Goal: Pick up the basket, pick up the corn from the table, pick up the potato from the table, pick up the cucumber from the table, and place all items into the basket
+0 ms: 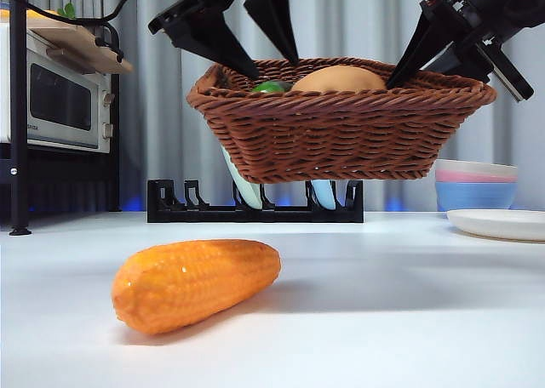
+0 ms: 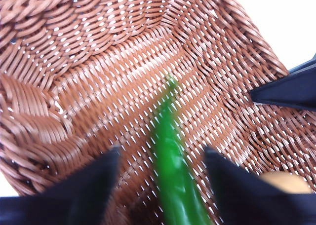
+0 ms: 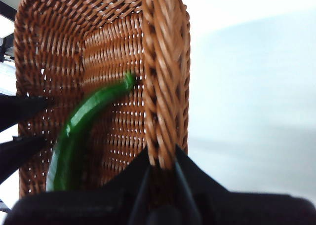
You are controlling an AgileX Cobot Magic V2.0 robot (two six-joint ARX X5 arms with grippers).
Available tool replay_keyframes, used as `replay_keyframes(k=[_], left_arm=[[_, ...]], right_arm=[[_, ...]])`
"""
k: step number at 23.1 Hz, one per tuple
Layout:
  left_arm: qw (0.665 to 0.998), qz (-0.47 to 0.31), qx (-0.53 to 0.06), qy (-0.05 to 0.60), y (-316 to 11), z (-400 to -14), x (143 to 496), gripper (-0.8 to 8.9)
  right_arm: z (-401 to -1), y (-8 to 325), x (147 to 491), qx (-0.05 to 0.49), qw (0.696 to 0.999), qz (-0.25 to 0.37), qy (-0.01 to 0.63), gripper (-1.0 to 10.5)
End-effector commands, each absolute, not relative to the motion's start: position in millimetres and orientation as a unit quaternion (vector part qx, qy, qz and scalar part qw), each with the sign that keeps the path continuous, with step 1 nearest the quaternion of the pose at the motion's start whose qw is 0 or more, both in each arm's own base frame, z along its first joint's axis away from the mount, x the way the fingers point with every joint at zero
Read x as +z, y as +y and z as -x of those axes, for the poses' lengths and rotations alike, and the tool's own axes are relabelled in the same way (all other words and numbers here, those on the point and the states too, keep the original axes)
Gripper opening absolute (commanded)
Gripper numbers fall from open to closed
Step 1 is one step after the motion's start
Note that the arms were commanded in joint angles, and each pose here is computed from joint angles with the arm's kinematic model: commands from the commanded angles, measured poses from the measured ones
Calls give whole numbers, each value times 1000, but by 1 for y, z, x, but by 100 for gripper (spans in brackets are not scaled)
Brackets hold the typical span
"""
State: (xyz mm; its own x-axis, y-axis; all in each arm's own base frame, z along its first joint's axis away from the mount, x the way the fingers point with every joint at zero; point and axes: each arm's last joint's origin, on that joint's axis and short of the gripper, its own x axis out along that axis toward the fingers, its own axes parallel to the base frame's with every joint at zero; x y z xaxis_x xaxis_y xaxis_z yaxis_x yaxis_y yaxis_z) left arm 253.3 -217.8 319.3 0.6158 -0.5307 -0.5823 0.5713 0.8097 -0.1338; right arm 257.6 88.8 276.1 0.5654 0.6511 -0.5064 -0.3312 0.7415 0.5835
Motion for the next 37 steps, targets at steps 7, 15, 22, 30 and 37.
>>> replay_keyframes(k=[7,15,22,30,37], left_arm=[[900,-72,-327,280,-141,-162,434,503],[849,-123,-310,410,-86,-98,421,502],[830,-105,-320,445,-102,-109,370,502],[813,-86,-332,471,-137,-144,306,502],[783,-110,-346,505,-171,-177,270,503]], right_arm=[[-261,82,284,287,867,-228,339,-16],[-271,58,296,255,885,-241,305,-16],[-275,41,310,259,887,-254,287,-16],[-276,35,312,253,887,-261,285,-16],[-276,35,312,253,887,-261,286,-16]])
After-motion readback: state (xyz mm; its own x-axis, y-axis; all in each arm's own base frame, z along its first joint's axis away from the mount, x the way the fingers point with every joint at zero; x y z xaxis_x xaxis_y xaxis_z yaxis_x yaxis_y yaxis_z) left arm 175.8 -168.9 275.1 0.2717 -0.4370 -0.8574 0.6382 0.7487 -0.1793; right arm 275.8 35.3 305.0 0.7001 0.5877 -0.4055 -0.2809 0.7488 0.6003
